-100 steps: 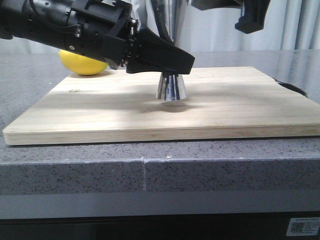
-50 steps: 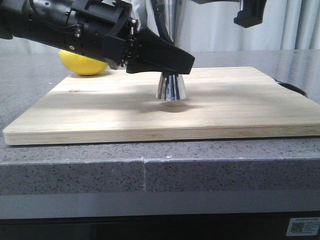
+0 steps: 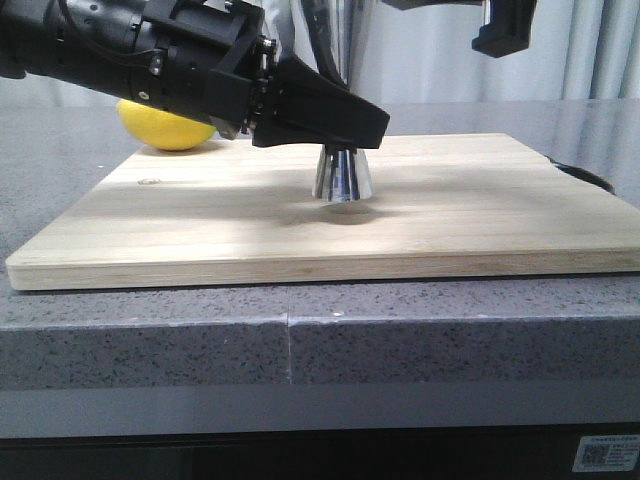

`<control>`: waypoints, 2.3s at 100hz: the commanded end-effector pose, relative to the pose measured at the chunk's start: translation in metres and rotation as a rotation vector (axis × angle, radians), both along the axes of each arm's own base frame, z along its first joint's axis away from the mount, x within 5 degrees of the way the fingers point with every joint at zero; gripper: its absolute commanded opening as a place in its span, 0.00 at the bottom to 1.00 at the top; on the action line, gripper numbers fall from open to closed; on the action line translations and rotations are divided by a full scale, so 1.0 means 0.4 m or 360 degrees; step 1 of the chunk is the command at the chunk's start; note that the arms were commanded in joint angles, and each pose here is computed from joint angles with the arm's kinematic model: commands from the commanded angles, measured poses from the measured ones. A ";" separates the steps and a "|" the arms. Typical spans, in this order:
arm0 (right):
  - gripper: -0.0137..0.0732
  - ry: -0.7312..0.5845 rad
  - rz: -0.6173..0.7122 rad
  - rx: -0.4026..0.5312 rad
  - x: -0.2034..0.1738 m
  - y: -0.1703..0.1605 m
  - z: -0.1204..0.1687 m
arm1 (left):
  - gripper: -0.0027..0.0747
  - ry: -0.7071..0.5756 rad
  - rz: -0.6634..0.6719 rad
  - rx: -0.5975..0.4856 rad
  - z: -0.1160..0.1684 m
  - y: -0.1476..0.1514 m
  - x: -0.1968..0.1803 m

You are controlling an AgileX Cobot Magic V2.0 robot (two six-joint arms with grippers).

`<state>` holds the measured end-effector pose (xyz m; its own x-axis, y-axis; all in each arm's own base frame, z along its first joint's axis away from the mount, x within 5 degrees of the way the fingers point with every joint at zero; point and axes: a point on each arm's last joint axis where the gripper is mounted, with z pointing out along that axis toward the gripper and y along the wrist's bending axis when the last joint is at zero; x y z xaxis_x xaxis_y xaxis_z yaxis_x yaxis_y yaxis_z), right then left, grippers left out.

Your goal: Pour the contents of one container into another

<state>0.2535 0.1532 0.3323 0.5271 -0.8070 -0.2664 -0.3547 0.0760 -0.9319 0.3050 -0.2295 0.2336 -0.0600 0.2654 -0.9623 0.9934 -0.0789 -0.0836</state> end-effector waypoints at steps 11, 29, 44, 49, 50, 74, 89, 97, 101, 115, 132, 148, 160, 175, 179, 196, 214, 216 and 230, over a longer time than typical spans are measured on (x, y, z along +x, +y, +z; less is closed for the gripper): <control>0.52 -0.0115 0.0022 0.0055 -0.016 -0.005 0.060 | 0.02 -0.0056 -0.0075 -0.0209 0.095 -0.004 -0.024; 0.52 -0.0124 0.0027 0.0037 -0.016 -0.005 0.060 | 0.02 -0.0056 -0.0075 -0.0209 0.095 -0.004 -0.024; 0.52 -0.0130 0.0030 0.0027 -0.016 -0.005 0.060 | 0.02 -0.0056 -0.0075 -0.0209 0.095 -0.004 -0.024; 0.52 -0.0130 0.0030 0.0027 -0.016 -0.005 0.060 | 0.02 -0.0056 -0.0075 -0.0209 0.095 -0.004 -0.024; 0.52 -0.0130 0.0030 0.0027 -0.016 -0.005 0.060 | 0.02 -0.0056 -0.0075 -0.0209 0.095 -0.004 -0.024; 0.52 -0.0141 0.0033 0.0004 -0.016 -0.006 0.059 | 0.02 -0.0056 -0.0075 -0.0209 0.095 -0.004 -0.024; 0.52 -0.0147 0.0036 -0.0007 -0.016 -0.006 0.059 | 0.02 -0.0056 -0.0075 -0.0209 0.095 -0.004 -0.024; 0.52 -0.0149 0.0037 -0.0011 -0.016 -0.006 0.059 | 0.02 -0.0056 -0.0075 -0.0209 0.095 -0.004 -0.024; 0.52 -0.0149 0.0037 -0.0011 -0.016 -0.006 0.059 | 0.02 -0.0056 -0.0075 -0.0209 0.095 -0.004 -0.024; 0.52 -0.0149 0.0037 -0.0011 -0.016 -0.006 0.059 | 0.02 -0.0056 -0.0075 -0.0209 0.095 -0.004 -0.024; 0.52 -0.0157 0.0042 -0.0025 -0.016 -0.006 0.058 | 0.02 -0.0056 -0.0075 -0.0209 0.095 -0.004 -0.024; 0.52 -0.0162 0.0039 -0.0023 -0.016 -0.006 0.062 | 0.02 -0.0056 -0.0075 -0.0209 0.095 -0.004 -0.024; 0.52 -0.0175 0.0032 -0.0020 -0.014 -0.006 0.069 | 0.02 -0.0056 -0.0075 -0.0209 0.095 -0.004 -0.024; 0.52 -0.0185 0.0031 -0.0026 -0.014 -0.006 0.072 | 0.02 -0.0056 -0.0075 -0.0209 0.095 -0.004 -0.024; 0.52 -0.0187 0.0032 -0.0029 -0.014 -0.006 0.072 | 0.02 -0.0056 -0.0075 -0.0209 0.095 -0.004 -0.024; 0.52 -0.0203 0.0041 -0.0060 -0.014 -0.006 0.072 | 0.02 -0.0056 -0.0075 -0.0209 0.095 -0.004 -0.024; 0.52 -0.0210 0.0045 -0.0073 -0.014 -0.006 0.071 | 0.02 -0.0056 -0.0075 -0.0209 0.095 -0.004 -0.024; 0.52 -0.0212 0.0046 -0.0075 -0.014 -0.006 0.071 | 0.02 -0.0056 -0.0075 -0.0209 0.095 -0.004 -0.024; 0.52 -0.0220 0.0047 -0.0091 -0.014 -0.006 0.071 | 0.02 -0.0056 -0.0075 -0.0209 0.095 -0.004 -0.024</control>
